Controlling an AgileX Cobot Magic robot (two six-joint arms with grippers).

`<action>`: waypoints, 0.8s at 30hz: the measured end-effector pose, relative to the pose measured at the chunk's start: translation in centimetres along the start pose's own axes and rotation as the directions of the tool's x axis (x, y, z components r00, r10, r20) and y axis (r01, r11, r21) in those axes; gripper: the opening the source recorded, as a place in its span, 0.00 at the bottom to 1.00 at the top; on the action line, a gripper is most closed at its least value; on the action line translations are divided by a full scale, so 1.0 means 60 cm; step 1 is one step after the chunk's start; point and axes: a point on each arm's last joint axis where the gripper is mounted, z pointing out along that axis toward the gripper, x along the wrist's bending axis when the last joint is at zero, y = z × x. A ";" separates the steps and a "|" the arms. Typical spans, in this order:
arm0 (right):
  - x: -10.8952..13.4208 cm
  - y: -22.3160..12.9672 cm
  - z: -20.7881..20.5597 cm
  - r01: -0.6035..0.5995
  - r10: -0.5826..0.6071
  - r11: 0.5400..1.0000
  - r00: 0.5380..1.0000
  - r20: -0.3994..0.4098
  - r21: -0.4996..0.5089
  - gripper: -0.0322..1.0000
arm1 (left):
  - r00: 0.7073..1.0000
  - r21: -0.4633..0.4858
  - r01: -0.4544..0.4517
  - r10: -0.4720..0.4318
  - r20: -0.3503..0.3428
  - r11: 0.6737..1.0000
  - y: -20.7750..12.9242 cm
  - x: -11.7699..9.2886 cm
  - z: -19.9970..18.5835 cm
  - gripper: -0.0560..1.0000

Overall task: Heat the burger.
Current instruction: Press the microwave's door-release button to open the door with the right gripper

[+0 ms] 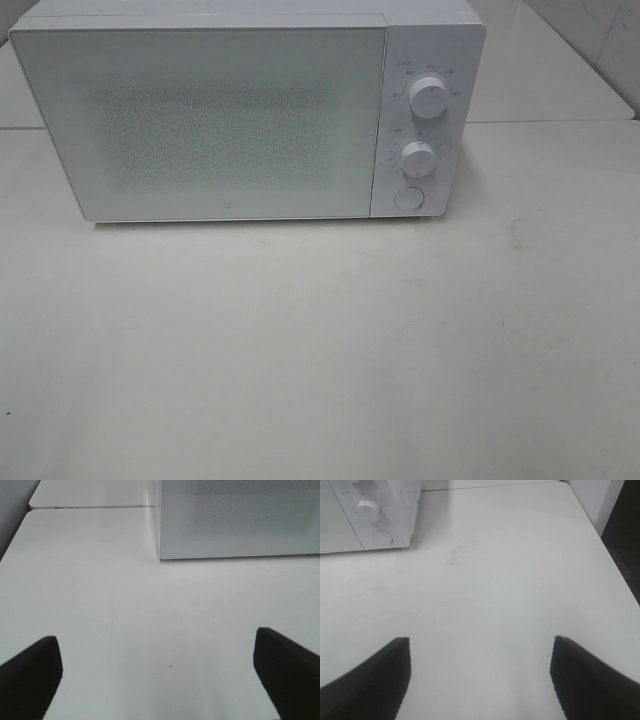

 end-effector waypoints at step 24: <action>0.025 0.097 0.047 0.013 -0.025 0.981 0.998 -0.059 -0.191 0.76 | 1.000 0.000 0.000 0.000 0.000 1.000 0.000 0.000 0.000 0.98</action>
